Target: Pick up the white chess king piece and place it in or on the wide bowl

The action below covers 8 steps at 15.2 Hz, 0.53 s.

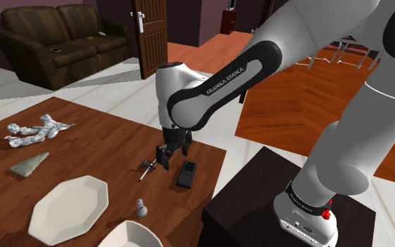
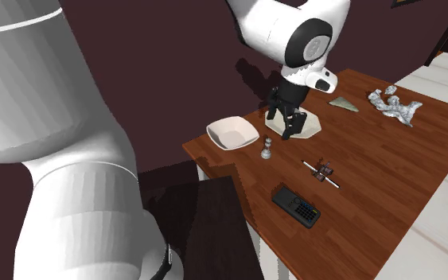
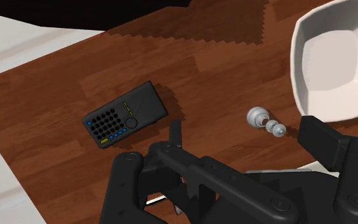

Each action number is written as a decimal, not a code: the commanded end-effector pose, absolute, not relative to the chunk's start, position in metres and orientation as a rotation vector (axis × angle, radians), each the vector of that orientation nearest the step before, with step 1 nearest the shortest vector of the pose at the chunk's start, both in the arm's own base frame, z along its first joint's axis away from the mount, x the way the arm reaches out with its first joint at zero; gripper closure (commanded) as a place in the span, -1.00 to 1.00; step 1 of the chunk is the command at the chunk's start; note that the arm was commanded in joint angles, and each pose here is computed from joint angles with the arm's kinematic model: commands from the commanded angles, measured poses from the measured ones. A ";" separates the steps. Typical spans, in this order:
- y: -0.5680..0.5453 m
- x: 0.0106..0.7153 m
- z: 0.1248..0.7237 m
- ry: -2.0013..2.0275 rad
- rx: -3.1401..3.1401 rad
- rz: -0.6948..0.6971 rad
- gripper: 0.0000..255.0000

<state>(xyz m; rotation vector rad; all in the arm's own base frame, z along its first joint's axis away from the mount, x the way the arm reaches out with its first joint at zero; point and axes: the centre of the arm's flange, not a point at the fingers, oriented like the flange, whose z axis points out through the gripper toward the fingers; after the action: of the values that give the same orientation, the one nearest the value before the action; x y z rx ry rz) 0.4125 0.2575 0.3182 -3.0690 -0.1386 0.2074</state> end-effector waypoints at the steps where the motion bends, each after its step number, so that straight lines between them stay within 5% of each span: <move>1: 0.276 0.420 0.300 -0.133 -3.073 0.212 -1.00; 8: 0.338 0.447 0.234 -0.121 -3.092 0.228 -1.00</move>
<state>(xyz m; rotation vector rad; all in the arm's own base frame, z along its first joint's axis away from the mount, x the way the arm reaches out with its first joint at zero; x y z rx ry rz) 0.4442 0.3287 0.2469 -3.0885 -0.1242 0.2261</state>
